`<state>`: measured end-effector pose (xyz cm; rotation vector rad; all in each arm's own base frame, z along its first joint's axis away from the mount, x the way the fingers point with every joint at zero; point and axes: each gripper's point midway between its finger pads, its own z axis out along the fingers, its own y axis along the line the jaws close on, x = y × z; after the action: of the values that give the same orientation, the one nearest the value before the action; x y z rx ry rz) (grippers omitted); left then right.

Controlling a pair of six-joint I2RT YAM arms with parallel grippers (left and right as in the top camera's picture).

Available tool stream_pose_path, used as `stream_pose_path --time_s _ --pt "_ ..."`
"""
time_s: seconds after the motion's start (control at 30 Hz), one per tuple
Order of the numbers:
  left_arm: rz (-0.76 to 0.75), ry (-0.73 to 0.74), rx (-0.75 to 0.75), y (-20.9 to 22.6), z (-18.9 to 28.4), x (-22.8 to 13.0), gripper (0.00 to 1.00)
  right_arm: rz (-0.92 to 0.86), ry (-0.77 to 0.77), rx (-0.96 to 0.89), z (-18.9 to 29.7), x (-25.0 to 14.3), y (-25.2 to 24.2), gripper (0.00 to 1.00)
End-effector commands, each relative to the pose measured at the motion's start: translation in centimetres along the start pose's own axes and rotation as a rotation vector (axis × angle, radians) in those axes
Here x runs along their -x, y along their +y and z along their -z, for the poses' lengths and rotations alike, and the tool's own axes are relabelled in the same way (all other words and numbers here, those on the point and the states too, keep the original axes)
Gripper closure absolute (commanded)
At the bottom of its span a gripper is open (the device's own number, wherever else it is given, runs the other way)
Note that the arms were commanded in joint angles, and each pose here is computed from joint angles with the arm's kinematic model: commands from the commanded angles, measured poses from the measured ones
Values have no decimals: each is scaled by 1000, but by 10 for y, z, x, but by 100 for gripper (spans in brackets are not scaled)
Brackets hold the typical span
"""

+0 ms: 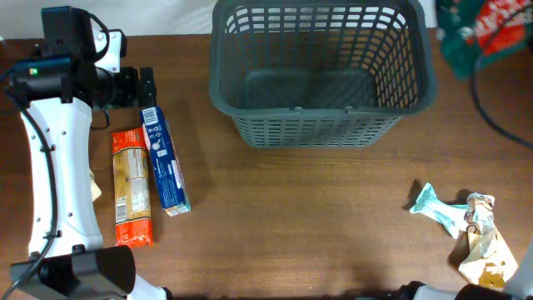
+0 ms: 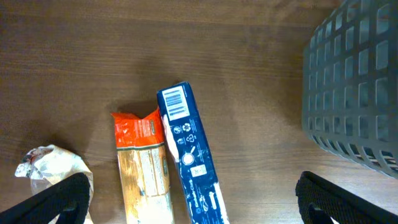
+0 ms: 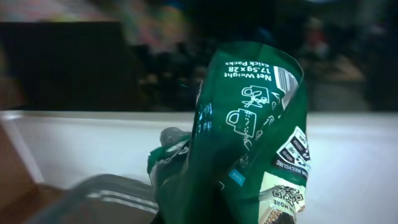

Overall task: Pack container
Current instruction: 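Lift the pouch with the right gripper and drop it into the basket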

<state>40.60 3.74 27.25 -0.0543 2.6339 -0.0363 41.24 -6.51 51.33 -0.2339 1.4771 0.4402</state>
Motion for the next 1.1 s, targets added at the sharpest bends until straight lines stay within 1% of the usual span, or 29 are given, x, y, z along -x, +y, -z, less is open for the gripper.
stream_pose_path --time_s 0.0,0.07,0.13,0.23,0.27,0.3,0.33,0.47,0.6,0.67,0.77,0.8,0.83,0.87,0.9,0.93,0.97,1.07 --pt "5 -16 -13 -2 4 3 1 26 -13 188 -10 22 79 96" --pt "5 -17 -13 -2 4 3 1 -54 107 264 -37 -21 101 96" --pt "5 -16 -13 -2 4 3 1 -100 196 280 -54 -53 113 96" --pt "4 -16 -13 -2 4 3 1 -101 323 359 -73 -100 143 96" --pt "4 -16 -13 -2 4 3 1 -98 345 379 -76 -109 149 97" --pt "4 -16 -13 -2 4 3 1 -105 407 378 -82 -130 157 97" --pt "4 -16 -13 -2 4 3 1 -114 445 333 -85 -142 153 96" --pt "3 -16 -13 -2 4 3 1 -69 572 237 -86 -179 144 96" --pt "-15 -17 -13 -2 4 3 1 -50 703 55 -80 -212 119 97" --pt "-15 -17 -13 -2 4 3 1 -40 728 10 -77 -217 112 96" --pt "-15 -17 -13 -2 4 3 1 -40 734 3 -76 -218 111 96" --pt "-15 -16 -13 -2 4 3 1 -40 736 4 -76 -218 111 80" --pt "-15 -16 -13 -2 4 3 1 -41 737 4 -76 -219 111 69" --pt "-15 -16 -13 -2 4 3 1 -41 737 4 -75 -219 111 48" --pt "-15 -16 -13 -2 4 3 1 -41 740 3 -75 -219 111 33" --pt "-15 -16 -13 -2 4 3 1 -42 741 3 -75 -219 111 14" --pt "-15 -16 -13 -2 4 3 1 -41 742 1 -75 -220 111 1" --pt "-15 -16 -13 -2 4 3 1 -41 743 0 -75 -220 111 1"
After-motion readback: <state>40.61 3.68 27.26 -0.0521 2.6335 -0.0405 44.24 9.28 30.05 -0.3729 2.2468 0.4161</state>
